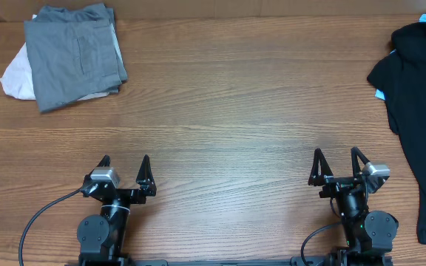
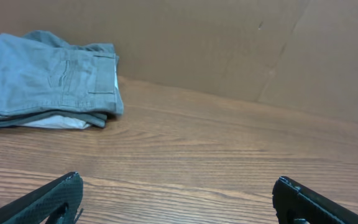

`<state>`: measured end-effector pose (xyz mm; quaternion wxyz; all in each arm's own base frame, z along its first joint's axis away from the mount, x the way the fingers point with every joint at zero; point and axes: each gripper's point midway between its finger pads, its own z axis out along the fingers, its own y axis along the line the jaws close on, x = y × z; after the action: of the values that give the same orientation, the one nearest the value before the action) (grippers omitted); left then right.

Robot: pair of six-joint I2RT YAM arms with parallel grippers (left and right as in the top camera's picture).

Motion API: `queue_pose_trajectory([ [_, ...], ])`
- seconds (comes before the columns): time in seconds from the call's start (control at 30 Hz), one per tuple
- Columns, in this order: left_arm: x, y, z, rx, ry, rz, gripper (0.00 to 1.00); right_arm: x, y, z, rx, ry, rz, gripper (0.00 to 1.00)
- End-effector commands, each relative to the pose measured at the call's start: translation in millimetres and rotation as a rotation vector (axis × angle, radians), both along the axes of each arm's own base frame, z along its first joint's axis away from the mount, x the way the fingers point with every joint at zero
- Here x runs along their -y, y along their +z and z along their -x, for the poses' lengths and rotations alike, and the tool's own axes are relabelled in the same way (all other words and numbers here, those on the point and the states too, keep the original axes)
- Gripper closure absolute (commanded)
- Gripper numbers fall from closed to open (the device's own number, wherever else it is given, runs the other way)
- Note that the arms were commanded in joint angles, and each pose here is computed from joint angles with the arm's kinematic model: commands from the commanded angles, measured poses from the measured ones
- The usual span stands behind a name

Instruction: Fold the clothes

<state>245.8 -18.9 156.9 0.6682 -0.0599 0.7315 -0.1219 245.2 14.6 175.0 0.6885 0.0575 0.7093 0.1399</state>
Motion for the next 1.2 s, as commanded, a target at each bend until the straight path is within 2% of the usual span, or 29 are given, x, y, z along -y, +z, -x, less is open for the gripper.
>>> queue_pose_trajectory([
  [0.0,-3.1,-0.2,0.2,0.004,0.02,0.007,0.0,2.6,-1.3,-0.1,0.006,-0.012,0.001,0.0],
  [0.2,-13.5,0.0,-0.3,0.004,0.063,0.007,0.0,2.6,-1.3,-0.1,0.006,-0.012,0.001,0.0],
  [1.17,-13.7,0.0,-0.3,0.004,0.064,0.007,0.0,2.6,-1.3,-0.1,0.006,-0.012,0.001,0.0],
])
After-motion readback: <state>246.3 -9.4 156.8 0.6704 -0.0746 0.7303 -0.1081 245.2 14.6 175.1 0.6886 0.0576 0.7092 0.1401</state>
